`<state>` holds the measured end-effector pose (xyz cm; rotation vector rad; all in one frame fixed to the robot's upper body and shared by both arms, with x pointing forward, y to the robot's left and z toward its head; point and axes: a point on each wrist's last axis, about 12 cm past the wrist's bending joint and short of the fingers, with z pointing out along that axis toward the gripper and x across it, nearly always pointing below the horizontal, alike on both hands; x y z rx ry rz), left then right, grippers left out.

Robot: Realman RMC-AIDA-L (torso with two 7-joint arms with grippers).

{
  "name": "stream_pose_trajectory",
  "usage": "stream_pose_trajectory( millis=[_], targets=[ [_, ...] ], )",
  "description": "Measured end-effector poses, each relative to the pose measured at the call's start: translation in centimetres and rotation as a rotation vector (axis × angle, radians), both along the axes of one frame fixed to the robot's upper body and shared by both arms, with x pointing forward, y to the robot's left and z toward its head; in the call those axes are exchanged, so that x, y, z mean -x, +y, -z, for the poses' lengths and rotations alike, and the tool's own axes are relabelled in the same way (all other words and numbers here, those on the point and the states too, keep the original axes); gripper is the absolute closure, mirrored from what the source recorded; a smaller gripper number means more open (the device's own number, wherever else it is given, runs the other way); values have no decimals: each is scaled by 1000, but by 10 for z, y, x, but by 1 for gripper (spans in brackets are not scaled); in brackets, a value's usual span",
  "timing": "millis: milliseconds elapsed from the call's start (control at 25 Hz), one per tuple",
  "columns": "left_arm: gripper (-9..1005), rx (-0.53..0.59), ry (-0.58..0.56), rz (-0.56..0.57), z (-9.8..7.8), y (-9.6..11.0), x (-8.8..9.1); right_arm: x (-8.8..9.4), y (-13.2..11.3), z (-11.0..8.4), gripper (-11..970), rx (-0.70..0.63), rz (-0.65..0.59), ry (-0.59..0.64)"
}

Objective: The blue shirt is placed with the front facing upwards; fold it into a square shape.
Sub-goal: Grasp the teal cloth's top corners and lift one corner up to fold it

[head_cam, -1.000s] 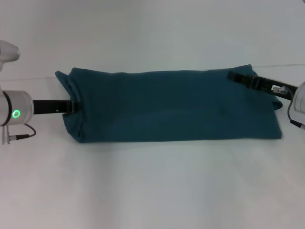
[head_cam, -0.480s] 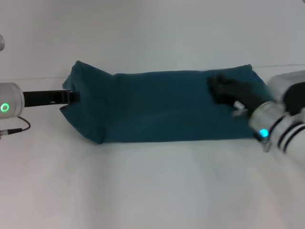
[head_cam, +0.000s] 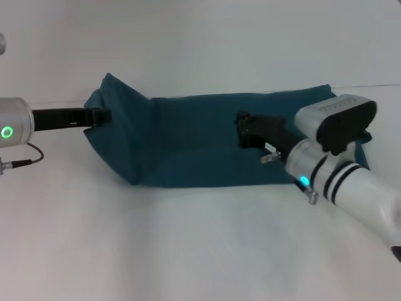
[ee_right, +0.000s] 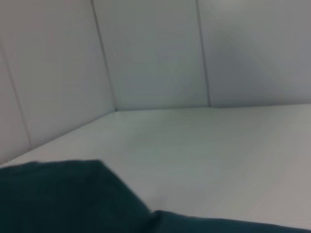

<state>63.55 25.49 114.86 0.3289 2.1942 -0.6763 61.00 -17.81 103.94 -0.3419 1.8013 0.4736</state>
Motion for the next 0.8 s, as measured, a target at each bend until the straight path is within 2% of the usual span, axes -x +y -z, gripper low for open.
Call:
stream_pose_trajectory(
  millis=[120,800],
  targets=[
    [993,15,-8,5,-6,1,1,0,12,1,960,17,-32,27],
    [993,65,-55,29,-23,0,7,-5,75,-10,961,124,-219,104]
  ],
)
